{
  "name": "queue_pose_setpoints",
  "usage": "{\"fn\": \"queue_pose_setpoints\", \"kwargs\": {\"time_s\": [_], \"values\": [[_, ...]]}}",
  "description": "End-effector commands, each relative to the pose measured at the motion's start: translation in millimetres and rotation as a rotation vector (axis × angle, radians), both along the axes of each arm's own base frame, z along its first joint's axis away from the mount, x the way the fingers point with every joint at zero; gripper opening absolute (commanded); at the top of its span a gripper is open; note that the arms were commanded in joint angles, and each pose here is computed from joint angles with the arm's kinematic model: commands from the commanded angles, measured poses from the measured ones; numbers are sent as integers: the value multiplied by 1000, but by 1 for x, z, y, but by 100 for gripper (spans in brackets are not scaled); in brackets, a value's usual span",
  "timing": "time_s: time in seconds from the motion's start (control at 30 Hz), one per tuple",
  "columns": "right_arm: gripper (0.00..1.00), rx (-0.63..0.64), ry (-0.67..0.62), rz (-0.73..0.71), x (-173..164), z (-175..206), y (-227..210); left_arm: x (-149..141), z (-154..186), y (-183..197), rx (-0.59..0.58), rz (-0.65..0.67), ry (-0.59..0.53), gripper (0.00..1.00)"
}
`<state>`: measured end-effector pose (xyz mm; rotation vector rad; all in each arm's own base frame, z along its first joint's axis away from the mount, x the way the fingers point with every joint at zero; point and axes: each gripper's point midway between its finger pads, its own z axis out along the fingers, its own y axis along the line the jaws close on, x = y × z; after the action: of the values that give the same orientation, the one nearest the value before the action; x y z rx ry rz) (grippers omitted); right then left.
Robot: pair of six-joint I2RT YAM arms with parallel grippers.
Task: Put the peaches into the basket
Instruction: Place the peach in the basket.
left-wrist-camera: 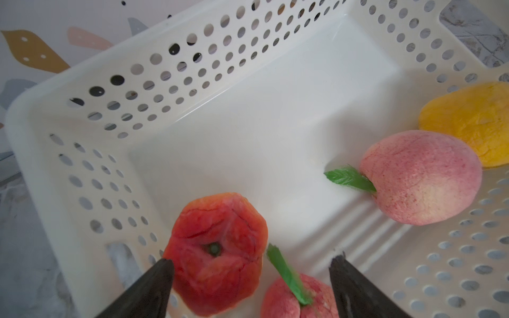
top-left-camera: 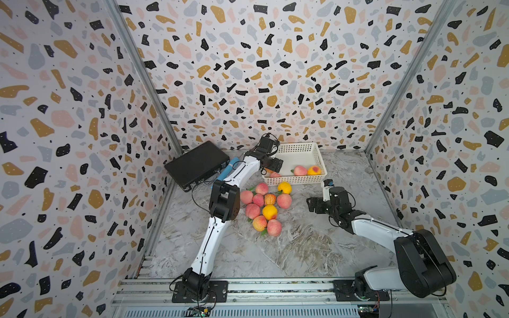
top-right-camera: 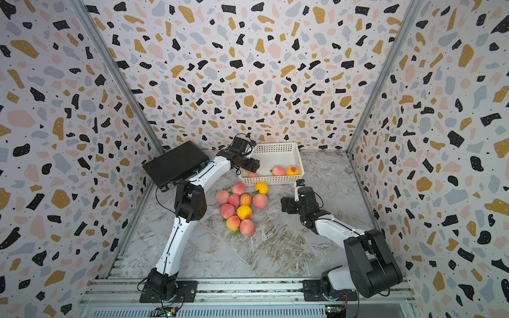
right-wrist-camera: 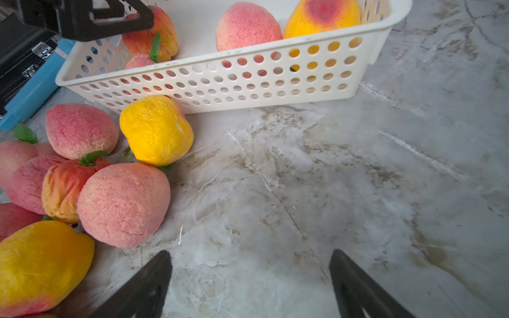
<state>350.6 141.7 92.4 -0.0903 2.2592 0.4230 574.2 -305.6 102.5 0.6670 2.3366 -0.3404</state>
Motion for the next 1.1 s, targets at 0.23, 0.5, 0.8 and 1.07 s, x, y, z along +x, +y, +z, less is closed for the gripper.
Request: {"fn": "queue_pose_setpoints", "kwargs": {"time_s": [0.23, 0.5, 0.8, 1.07], "values": [[92, 8, -1, -4, 1, 3, 0, -18, 76, -3, -91, -9, -73, 91], [92, -1, -5, -8, 1, 6, -2, -55, 115, 11, -143, 1, -69, 91], [92, 23, 13, 7, 0, 8, 4, -109, 119, 43, -157, 52, -20, 91], [91, 14, 59, 6, 0, 6, 5, -164, 99, 89, -181, 129, 72, 92]]}}
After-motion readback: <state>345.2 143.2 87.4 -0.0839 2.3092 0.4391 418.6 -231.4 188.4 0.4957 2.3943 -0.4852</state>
